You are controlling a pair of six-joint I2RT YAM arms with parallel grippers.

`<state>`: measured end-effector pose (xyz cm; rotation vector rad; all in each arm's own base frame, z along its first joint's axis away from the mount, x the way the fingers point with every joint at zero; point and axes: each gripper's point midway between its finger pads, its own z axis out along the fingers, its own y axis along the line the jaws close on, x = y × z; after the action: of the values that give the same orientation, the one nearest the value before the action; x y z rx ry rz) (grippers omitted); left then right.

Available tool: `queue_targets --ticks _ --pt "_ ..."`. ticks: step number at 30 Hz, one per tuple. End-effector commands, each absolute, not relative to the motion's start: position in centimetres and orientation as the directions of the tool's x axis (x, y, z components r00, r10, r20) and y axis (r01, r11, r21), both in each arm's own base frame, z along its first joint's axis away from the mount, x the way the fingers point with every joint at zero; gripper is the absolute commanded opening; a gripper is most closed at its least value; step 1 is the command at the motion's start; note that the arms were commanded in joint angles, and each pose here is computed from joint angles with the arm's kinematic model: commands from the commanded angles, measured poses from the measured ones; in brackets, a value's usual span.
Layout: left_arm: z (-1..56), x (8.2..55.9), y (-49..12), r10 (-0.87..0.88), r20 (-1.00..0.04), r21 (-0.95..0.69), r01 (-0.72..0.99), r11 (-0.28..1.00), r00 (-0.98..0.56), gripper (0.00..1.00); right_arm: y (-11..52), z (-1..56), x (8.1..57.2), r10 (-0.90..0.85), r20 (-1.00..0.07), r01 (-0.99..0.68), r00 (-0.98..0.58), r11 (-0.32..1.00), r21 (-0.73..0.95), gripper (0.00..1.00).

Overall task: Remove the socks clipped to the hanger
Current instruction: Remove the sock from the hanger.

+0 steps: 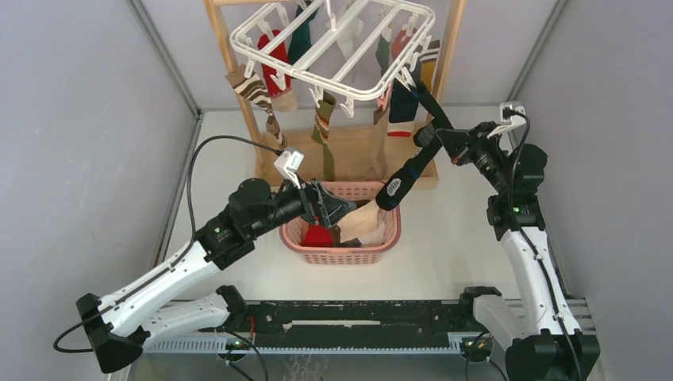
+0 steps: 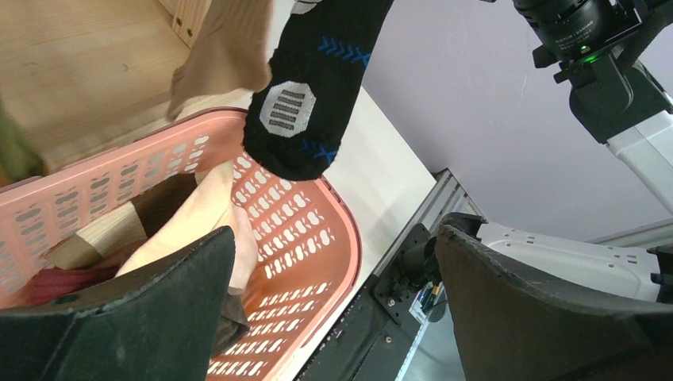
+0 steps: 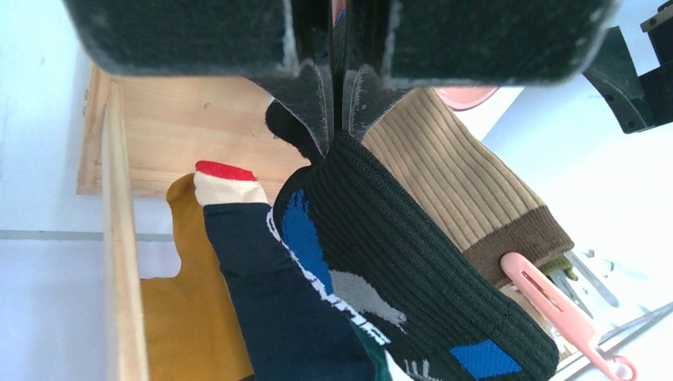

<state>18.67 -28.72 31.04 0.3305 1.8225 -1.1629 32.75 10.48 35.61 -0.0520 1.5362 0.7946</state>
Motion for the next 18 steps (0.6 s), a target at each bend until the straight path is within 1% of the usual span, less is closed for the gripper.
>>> queue_targets --ticks 1,18 --pt "34.4 18.5 -28.8 -0.282 -0.818 -0.572 0.665 0.480 -0.501 1.00 9.3 36.7 32.8 0.452 -0.884 -0.484 -0.122 0.750 0.451 0.00" --pt "34.0 18.4 -28.7 -0.280 -0.817 -0.574 0.662 0.482 -0.504 1.00 8.7 37.5 31.4 0.455 -0.884 -0.489 -0.110 0.749 0.447 0.00"
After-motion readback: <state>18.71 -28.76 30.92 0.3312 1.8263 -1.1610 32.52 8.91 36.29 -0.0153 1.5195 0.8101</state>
